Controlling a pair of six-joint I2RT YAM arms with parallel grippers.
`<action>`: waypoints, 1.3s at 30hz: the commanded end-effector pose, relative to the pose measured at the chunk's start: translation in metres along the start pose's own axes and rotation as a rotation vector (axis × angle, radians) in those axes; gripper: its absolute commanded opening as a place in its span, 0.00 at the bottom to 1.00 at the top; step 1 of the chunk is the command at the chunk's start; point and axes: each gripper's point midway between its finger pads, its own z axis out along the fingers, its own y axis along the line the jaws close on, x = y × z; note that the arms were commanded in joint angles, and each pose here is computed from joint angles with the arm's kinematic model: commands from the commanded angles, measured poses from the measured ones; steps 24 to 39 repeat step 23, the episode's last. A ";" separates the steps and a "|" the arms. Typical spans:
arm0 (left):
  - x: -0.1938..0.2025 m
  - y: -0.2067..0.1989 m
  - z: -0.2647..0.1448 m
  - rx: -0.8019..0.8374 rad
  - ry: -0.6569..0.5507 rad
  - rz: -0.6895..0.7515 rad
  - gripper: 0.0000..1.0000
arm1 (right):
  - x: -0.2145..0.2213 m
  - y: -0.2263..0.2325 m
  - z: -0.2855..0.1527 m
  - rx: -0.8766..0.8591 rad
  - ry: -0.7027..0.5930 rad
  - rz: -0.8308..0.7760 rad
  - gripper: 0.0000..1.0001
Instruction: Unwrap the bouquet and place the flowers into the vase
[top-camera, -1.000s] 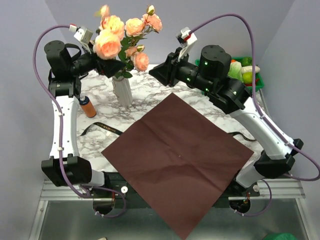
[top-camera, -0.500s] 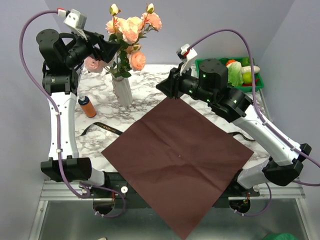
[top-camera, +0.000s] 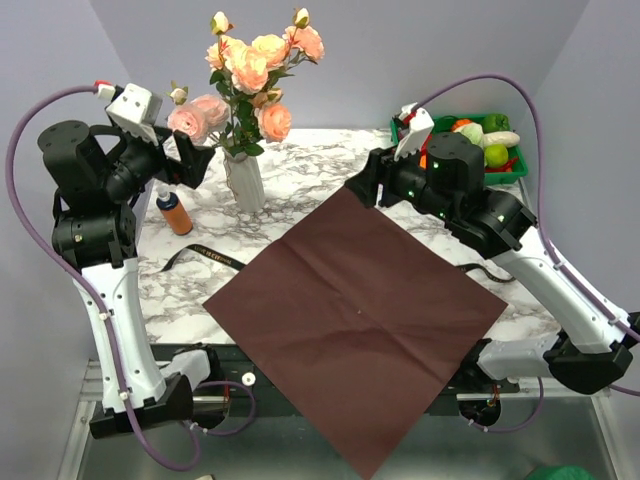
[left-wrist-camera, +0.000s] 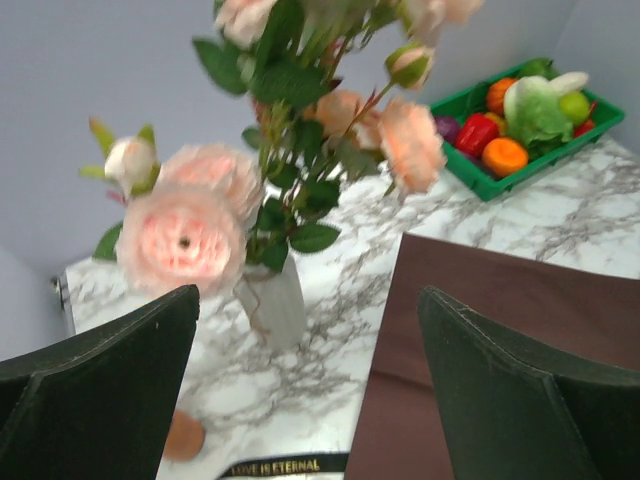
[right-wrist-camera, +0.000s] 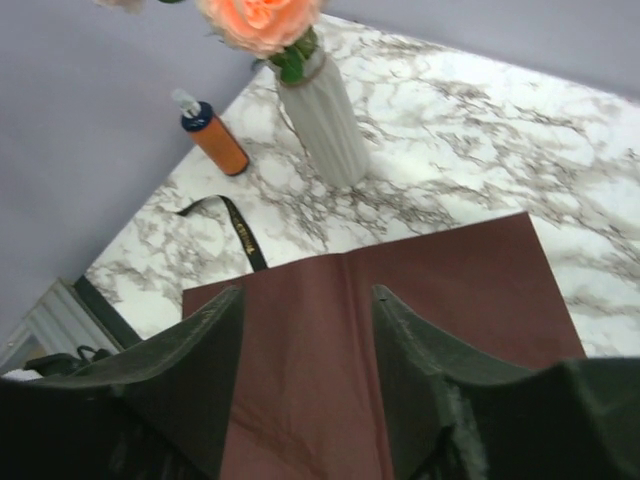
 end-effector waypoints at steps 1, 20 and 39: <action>0.065 0.020 -0.015 -0.082 0.177 -0.115 0.99 | 0.038 -0.036 -0.006 0.184 0.114 0.016 0.67; 0.166 0.026 -0.030 -0.153 0.380 -0.257 0.99 | 0.086 -0.058 -0.025 0.245 0.132 0.049 1.00; 0.175 0.027 -0.028 -0.159 0.403 -0.296 0.99 | 0.091 -0.058 -0.027 0.240 0.138 0.046 1.00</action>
